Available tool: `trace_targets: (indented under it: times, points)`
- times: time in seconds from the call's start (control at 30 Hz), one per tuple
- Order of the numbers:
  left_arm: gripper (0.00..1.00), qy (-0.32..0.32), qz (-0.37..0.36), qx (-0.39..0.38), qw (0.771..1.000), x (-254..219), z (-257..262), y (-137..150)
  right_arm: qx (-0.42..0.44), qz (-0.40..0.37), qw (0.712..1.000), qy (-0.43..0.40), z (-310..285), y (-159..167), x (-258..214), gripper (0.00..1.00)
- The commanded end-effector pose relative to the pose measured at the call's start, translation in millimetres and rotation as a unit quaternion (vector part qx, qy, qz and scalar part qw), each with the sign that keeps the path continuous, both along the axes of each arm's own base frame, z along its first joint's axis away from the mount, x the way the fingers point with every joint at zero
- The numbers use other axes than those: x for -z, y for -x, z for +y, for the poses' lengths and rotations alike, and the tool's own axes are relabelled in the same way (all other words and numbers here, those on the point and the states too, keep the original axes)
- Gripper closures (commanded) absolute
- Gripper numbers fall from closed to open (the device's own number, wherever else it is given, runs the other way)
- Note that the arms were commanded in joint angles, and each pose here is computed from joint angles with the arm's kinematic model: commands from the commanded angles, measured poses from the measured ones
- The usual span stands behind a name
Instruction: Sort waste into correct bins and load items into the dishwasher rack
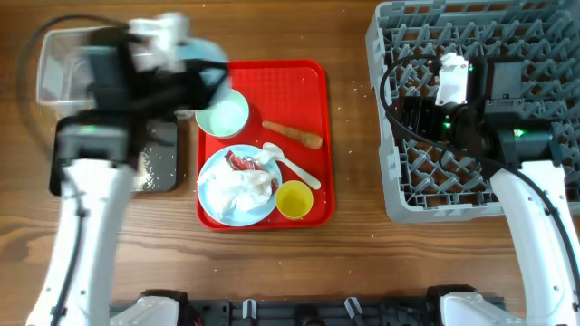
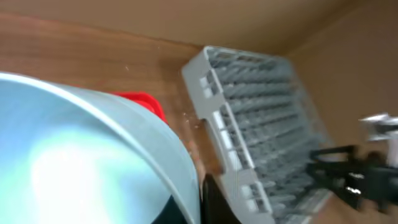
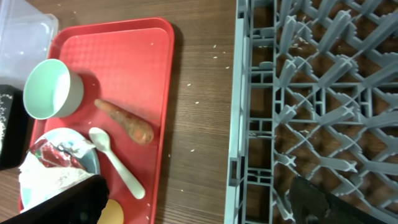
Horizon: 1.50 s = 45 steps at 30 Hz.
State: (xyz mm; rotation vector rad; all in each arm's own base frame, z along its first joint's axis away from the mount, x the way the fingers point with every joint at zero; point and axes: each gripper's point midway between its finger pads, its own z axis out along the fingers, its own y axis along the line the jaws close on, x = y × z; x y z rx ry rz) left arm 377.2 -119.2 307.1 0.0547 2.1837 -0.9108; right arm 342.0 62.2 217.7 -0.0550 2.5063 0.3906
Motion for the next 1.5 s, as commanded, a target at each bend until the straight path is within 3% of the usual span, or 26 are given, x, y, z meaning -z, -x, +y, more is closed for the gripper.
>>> trace_targets:
  times: [0.0, 0.17, 0.43, 0.7, 0.83, 1.0, 1.17, 1.3, 1.47]
  points:
    - [0.96, -0.208, -0.059, -0.096, 0.972, 36, -42, -34, 0.008, 0.004, 1.000, 0.000, -2, -2, 1, 0.04]
    - [0.96, -0.316, -0.092, -0.054, 0.943, 107, -108, -63, 0.008, 0.008, 1.000, 0.000, -2, 0, 2, 0.04]
    - [0.92, -0.360, -0.098, -0.011, 0.928, 194, -133, -99, 0.008, 0.009, 1.000, 0.000, -2, 0, 2, 0.04]
    - [0.88, -0.373, -0.066, 0.011, 0.925, 250, -138, -100, 0.008, 0.010, 1.000, 0.000, -2, 1, 2, 0.04]
    - [0.64, -0.376, -0.062, 0.013, 0.925, 255, -138, -100, 0.008, 0.010, 1.000, 0.000, -2, 1, 2, 0.04]
    - [0.59, -0.382, -0.074, -0.015, 0.921, 226, -128, -100, 0.008, 0.010, 1.000, 0.000, -2, 1, 2, 0.04]
    - [0.53, -0.333, -0.072, -0.054, 0.939, 159, -117, -83, 0.008, 0.010, 1.000, 0.000, -2, 0, 2, 0.04]
    - [0.48, -0.291, -0.085, 0.012, 0.953, 147, -140, -72, 0.008, 0.009, 1.000, 0.000, -2, 0, 2, 0.04]
    - [0.28, -0.355, -0.108, 0.113, 0.922, 203, -157, -77, 0.008, 0.012, 1.000, 0.000, -3, 2, 3, 0.04]
